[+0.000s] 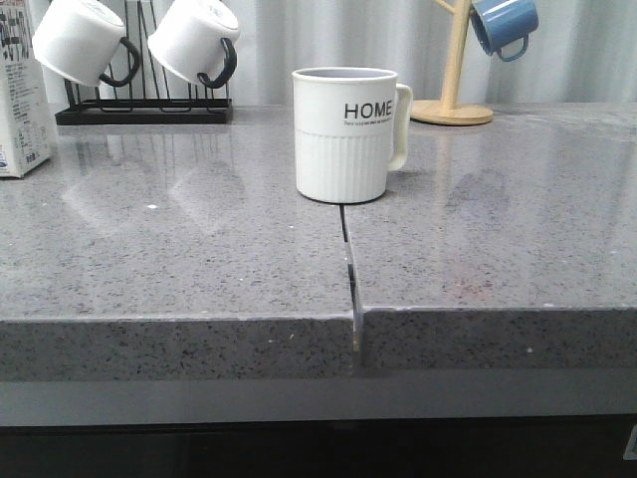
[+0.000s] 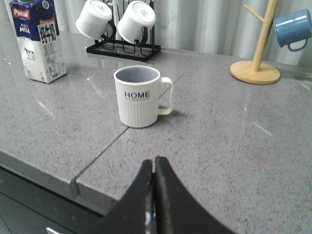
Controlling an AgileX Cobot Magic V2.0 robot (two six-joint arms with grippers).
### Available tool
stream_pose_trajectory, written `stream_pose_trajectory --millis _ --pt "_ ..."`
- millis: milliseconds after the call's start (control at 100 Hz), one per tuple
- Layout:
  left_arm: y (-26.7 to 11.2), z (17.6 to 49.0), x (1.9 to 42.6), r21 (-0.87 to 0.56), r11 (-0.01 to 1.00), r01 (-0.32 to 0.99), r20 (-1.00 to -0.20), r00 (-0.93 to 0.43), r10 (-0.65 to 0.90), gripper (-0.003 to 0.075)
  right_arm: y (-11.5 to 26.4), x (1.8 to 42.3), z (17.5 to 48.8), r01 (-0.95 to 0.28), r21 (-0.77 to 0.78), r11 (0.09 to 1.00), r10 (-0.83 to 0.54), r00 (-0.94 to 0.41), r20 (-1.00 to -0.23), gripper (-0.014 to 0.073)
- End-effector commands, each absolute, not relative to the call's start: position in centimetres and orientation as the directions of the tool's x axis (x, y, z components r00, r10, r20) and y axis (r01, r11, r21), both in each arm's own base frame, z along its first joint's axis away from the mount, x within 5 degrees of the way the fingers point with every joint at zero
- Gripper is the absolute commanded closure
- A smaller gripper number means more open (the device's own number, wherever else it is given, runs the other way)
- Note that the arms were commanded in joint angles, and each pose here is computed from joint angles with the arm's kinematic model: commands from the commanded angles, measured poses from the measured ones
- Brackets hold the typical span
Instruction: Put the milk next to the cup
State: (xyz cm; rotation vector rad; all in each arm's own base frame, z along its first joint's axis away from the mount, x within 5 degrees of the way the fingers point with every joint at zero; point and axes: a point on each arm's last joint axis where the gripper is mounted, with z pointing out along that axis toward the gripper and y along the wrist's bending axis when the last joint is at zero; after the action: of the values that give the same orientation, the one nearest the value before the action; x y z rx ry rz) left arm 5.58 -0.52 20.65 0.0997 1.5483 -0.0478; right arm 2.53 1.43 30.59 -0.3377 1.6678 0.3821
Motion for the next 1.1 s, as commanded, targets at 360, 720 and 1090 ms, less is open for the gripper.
stream_pose_trajectory --millis 360,720,1090 --pt "-0.5 20.1 5.5 0.022 0.995 0.095 -0.996 0.092 0.013 0.0741 1.6 3.1 28.6 -0.430 0.052 0.901 0.057 0.000 -0.998 0.0664" --pt "-0.4 23.6 5.3 0.071 0.994 0.083 -0.997 0.006 0.071 0.0741 1.6 3.1 28.6 -0.430 0.052 0.901 0.057 0.000 -0.998 0.0664" --pt "-0.7 28.4 8.3 0.067 0.994 0.089 -0.994 -0.084 0.075 0.0740 1.6 3.1 28.6 -0.430 0.052 0.901 0.057 0.000 -0.998 0.0664"
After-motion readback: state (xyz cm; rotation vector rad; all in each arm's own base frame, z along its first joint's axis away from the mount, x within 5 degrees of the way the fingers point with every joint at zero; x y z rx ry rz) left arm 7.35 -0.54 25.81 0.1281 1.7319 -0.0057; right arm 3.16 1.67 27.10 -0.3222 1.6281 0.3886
